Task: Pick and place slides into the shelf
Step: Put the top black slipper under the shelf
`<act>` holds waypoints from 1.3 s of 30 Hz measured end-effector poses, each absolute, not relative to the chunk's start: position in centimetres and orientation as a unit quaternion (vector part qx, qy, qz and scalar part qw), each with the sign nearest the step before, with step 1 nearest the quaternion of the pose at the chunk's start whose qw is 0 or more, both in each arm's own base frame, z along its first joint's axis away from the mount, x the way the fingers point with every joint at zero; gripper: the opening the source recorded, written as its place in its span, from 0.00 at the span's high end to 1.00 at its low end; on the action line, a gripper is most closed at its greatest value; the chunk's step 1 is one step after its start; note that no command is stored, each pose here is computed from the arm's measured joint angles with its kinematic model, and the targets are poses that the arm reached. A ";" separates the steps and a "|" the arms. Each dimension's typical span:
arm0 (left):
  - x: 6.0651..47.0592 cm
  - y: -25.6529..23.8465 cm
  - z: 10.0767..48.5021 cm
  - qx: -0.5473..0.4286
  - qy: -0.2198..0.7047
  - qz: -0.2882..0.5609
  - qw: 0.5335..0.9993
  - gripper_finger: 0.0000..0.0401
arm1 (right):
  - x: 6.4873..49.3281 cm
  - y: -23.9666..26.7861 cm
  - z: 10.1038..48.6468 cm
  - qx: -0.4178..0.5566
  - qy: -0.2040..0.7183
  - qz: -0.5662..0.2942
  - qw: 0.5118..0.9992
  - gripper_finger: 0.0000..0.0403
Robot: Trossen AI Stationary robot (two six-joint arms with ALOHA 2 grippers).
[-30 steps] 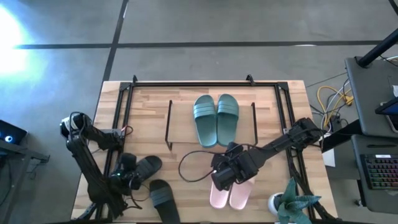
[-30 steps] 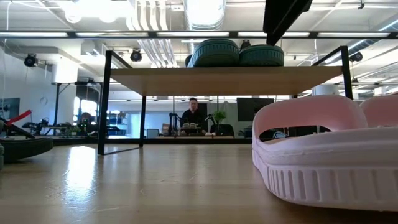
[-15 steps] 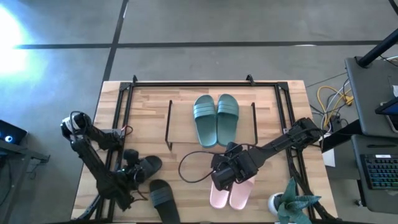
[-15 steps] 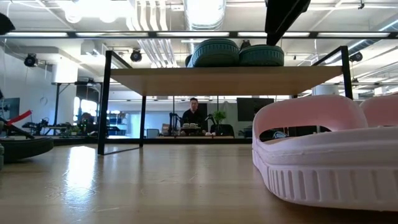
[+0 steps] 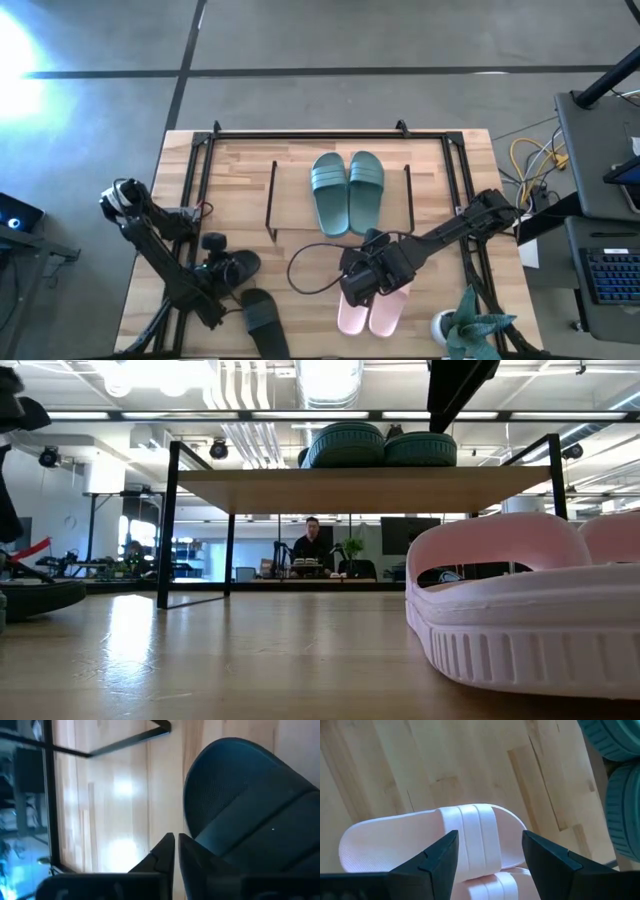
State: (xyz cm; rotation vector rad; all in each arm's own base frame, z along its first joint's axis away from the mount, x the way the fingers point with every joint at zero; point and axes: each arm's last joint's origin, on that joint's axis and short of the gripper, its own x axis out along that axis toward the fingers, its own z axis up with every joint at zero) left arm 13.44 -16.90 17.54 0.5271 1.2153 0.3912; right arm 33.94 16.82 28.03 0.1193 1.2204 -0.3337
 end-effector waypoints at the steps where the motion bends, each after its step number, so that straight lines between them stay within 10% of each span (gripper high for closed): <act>1: 13.7 -16.8 17.9 0.236 0.566 0.183 0.769 0.98 | 33.9 16.8 28.0 0.056 0.570 -0.156 0.805 0.48; 10: 14.5 -15.9 24.2 0.150 0.516 0.164 0.827 1.00 | 33.9 16.9 28.0 0.050 0.572 -0.152 0.804 0.48; 18: 12.1 -15.7 27.0 0.096 0.540 -0.025 0.836 0.99 | 33.2 17.4 27.9 0.032 0.586 -0.147 0.797 0.48; 32: 13.0 -18.6 23.0 0.217 0.590 -0.068 0.775 0.54 | 33.2 17.3 27.7 0.026 0.586 -0.152 0.795 0.48; 39: 13.0 -18.8 19.6 0.237 0.624 -0.012 0.744 0.49 | 33.2 17.3 27.5 0.019 0.582 -0.160 0.797 0.48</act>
